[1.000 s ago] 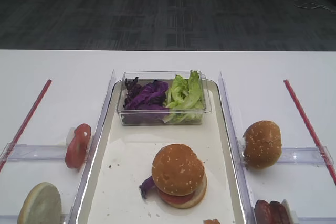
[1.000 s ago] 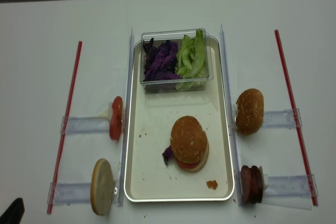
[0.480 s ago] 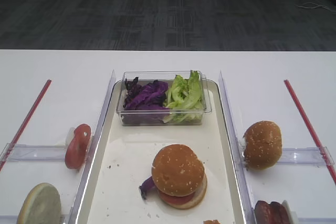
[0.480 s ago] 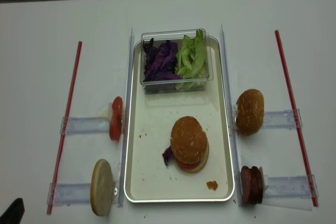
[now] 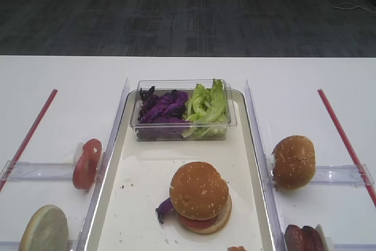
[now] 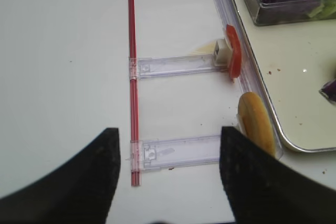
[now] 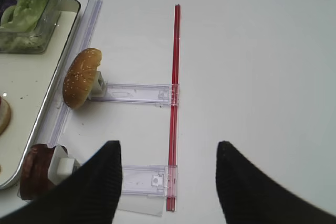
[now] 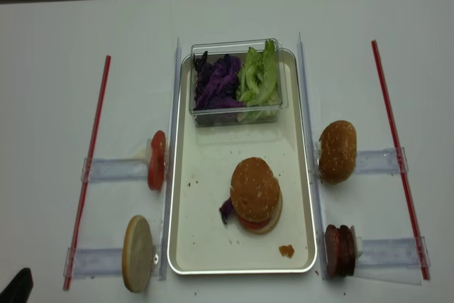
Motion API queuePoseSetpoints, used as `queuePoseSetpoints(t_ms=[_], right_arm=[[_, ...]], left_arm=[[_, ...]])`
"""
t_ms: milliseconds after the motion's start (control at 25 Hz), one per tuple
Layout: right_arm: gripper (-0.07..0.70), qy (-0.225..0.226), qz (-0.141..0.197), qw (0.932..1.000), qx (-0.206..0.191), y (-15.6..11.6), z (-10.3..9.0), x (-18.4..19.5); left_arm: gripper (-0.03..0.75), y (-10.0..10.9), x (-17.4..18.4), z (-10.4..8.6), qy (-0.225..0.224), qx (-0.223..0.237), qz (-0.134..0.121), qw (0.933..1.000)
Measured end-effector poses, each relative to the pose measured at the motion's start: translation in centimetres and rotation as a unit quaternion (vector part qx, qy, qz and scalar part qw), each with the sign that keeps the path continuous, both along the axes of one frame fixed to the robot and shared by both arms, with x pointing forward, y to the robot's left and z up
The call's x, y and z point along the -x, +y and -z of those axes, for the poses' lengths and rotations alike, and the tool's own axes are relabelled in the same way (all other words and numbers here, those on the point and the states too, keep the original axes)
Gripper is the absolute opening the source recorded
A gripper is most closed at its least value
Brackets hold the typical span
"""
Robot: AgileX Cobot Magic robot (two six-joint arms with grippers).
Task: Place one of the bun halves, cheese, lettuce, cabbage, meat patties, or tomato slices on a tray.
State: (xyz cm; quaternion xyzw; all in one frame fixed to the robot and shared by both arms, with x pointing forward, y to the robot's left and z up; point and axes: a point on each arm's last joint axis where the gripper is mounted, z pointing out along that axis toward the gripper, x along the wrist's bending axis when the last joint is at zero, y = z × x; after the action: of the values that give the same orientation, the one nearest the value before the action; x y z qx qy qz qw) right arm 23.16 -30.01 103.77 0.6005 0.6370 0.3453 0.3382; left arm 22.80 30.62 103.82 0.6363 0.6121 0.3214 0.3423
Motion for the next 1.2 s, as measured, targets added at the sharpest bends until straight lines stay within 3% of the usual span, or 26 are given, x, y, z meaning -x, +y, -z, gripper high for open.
queuePoseSetpoints(t_ms=[1200], right_arm=[[0.421, 0.0, 0.0, 1.0, 0.0, 0.0, 0.0, 0.0]], left_arm=[[0.396, 0.0, 0.0, 0.0, 0.0, 0.0, 0.0, 1.0]])
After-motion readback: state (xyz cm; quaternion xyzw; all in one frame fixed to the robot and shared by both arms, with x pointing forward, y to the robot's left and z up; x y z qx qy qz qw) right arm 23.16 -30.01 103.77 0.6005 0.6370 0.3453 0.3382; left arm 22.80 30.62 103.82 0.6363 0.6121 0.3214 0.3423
